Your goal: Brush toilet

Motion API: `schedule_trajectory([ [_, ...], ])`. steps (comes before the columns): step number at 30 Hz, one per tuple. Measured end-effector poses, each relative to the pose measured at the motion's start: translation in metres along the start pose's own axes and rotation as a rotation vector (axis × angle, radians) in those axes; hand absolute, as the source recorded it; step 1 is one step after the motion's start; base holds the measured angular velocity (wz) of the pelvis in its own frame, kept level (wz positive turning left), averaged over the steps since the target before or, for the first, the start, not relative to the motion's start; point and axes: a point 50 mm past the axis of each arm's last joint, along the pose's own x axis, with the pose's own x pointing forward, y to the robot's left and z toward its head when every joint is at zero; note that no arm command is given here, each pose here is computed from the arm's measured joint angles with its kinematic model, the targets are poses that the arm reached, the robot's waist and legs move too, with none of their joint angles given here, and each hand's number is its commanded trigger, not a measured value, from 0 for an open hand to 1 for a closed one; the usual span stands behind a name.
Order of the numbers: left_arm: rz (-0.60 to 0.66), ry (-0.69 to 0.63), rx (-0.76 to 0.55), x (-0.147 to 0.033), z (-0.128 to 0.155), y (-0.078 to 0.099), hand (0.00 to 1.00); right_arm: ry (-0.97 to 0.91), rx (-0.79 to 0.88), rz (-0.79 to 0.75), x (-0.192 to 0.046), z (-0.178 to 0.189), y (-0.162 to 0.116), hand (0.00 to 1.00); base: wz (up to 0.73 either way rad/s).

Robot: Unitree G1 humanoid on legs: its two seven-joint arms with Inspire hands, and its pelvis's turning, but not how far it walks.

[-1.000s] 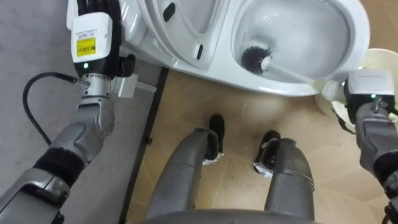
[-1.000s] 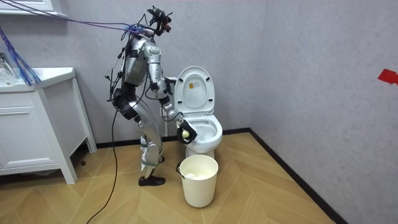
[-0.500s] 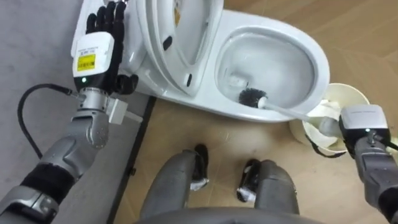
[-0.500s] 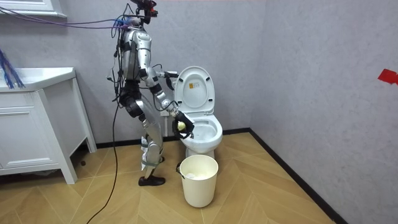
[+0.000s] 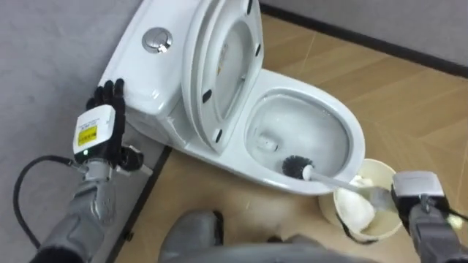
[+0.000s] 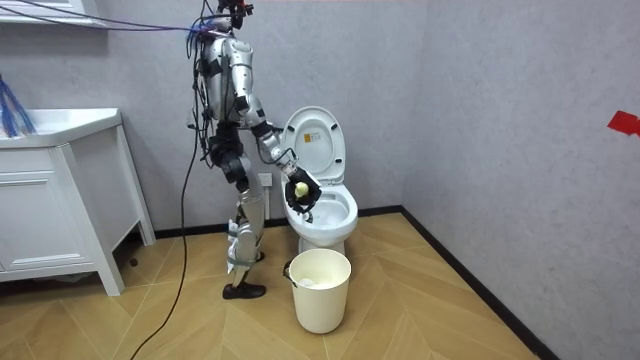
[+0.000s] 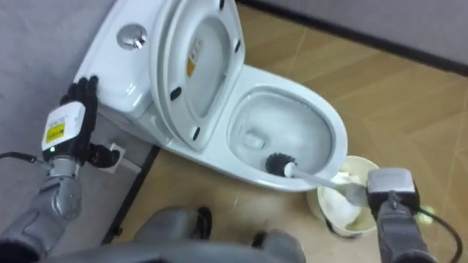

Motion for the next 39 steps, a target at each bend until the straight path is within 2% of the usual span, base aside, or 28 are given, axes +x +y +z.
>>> schedule_trajectory([
  [4, -0.021, 0.114, -0.025, -0.017, -0.02, -0.008, 0.0, 0.001, 0.021, 0.062, -0.008, 0.008, 0.017, 1.0, -0.05],
  [10, -0.097, 0.329, -0.097, -0.052, -0.052, -0.029, 0.0, 0.023, 0.129, 0.177, -0.017, 0.016, 0.037, 1.0, 0.01],
  [13, -0.175, 0.475, -0.171, -0.071, -0.067, -0.045, 0.0, 0.058, 0.279, 0.3, -0.024, 0.022, 0.057, 1.0, 0.11],
  [16, -0.271, 0.62, -0.233, -0.093, -0.081, -0.062, 0.0, 0.113, 0.521, 0.435, -0.034, 0.03, 0.078, 1.0, 0.09],
  [18, -0.341, 0.769, -0.311, -0.116, -0.091, -0.076, 0.0, 0.171, 0.732, 0.517, -0.046, 0.038, 0.094, 1.0, 0.03],
  [21, -0.421, 0.914, -0.379, -0.144, -0.102, -0.088, 0.0, 0.249, 0.972, 0.595, -0.055, 0.045, 0.107, 1.0, -0.37],
  [23, -0.462, 0.967, -0.414, -0.153, -0.105, -0.092, 0.0, 0.272, 1.099, 0.603, -0.055, 0.048, 0.107, 1.0, -0.2],
  [25, -0.488, 1.013, -0.45, -0.158, -0.107, -0.096, 0.0, 0.28, 1.184, 0.598, -0.054, 0.051, 0.106, 1.0, -0.05],
  [34, -0.491, 1.06, -0.514, -0.144, -0.103, -0.099, 0.0, 0.277, 1.324, 0.569, -0.052, 0.063, 0.1, 1.0, -0.28],
  [39, -0.483, 0.997, -0.487, -0.122, -0.096, -0.096, 0.0, 0.266, 1.349, 0.559, -0.054, 0.076, 0.097, 1.0, -0.3],
])
